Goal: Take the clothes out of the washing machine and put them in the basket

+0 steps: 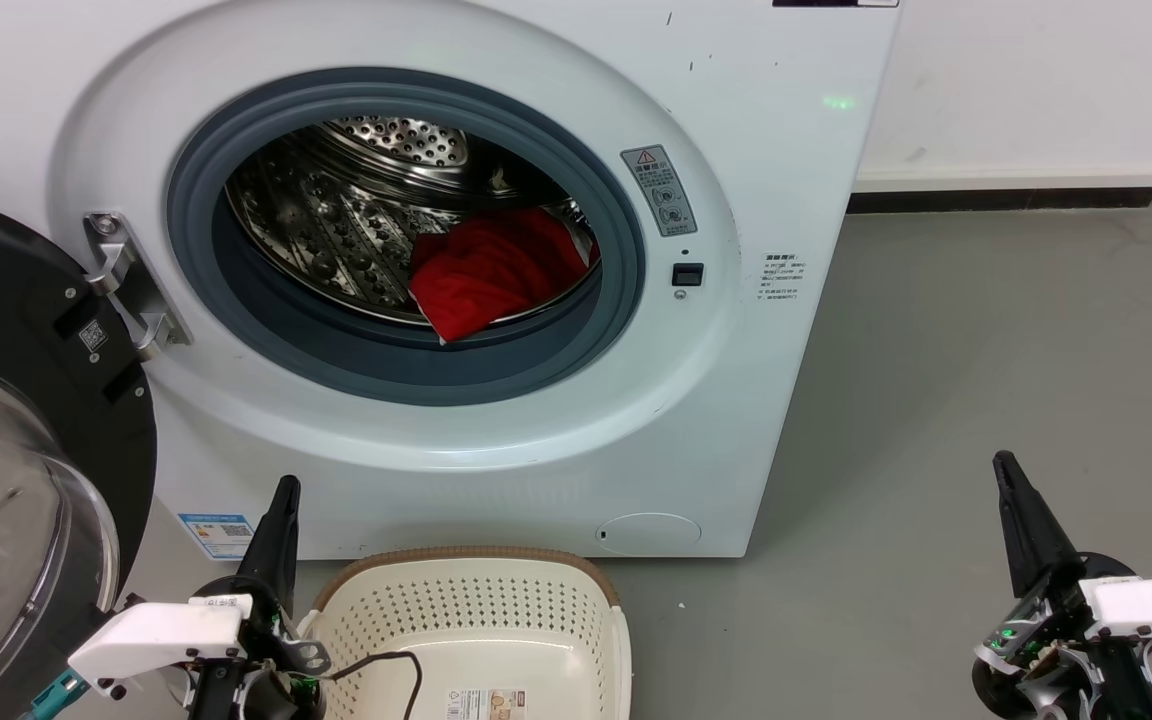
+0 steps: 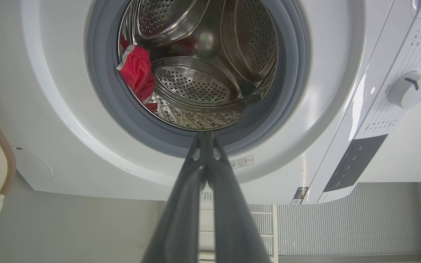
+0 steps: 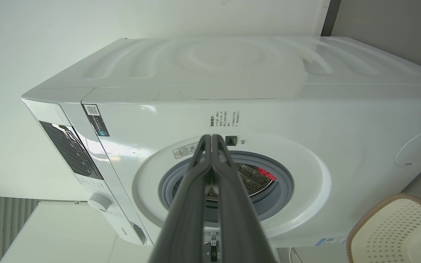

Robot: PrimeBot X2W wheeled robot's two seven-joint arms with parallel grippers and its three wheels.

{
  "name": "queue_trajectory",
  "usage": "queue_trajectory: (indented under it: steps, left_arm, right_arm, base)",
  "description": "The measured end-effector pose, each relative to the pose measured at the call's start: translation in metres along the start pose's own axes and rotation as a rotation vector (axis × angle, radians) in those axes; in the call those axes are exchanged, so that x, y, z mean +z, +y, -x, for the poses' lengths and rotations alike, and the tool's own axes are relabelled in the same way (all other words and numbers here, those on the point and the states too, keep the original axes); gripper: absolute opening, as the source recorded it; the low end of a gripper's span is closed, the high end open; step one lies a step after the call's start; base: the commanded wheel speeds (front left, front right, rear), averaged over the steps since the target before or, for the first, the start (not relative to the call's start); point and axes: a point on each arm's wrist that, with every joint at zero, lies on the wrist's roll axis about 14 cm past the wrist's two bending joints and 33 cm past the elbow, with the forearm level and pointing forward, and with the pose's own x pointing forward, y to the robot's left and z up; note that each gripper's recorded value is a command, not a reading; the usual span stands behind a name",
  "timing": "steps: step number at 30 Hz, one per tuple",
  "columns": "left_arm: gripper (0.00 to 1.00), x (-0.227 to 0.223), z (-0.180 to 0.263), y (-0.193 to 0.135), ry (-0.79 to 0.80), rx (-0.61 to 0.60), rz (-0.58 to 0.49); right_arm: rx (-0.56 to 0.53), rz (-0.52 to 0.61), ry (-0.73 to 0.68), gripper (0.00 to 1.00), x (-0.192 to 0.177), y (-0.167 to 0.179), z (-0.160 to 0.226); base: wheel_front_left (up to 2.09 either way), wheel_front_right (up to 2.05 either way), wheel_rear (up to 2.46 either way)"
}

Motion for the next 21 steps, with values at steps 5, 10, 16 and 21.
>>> queue_trajectory:
  steps: [5,10,16,21]
  left_arm:
    - [0.0,0.0,0.0,0.0,0.0,0.0,0.0]
    - [0.0,0.0,0.0,0.0,0.0,0.0,0.0]
    - [0.0,0.0,0.0,0.0,0.0,0.0,0.0]
    - [0.0,0.0,0.0,0.0,0.0,0.0,0.0]
  right_arm:
    - [0.0,0.0,0.0,0.0,0.0,0.0,0.0]
    - [0.0,0.0,0.0,0.0,0.0,0.0,0.0]
    - [0.0,0.0,0.0,0.0,0.0,0.0,0.0]
    - [0.0,0.0,0.0,0.0,0.0,0.0,0.0]
  base:
    - [0.0,0.0,0.0]
    - [0.0,0.0,0.0]
    - [0.0,0.0,0.0]
    - [0.0,0.0,0.0]
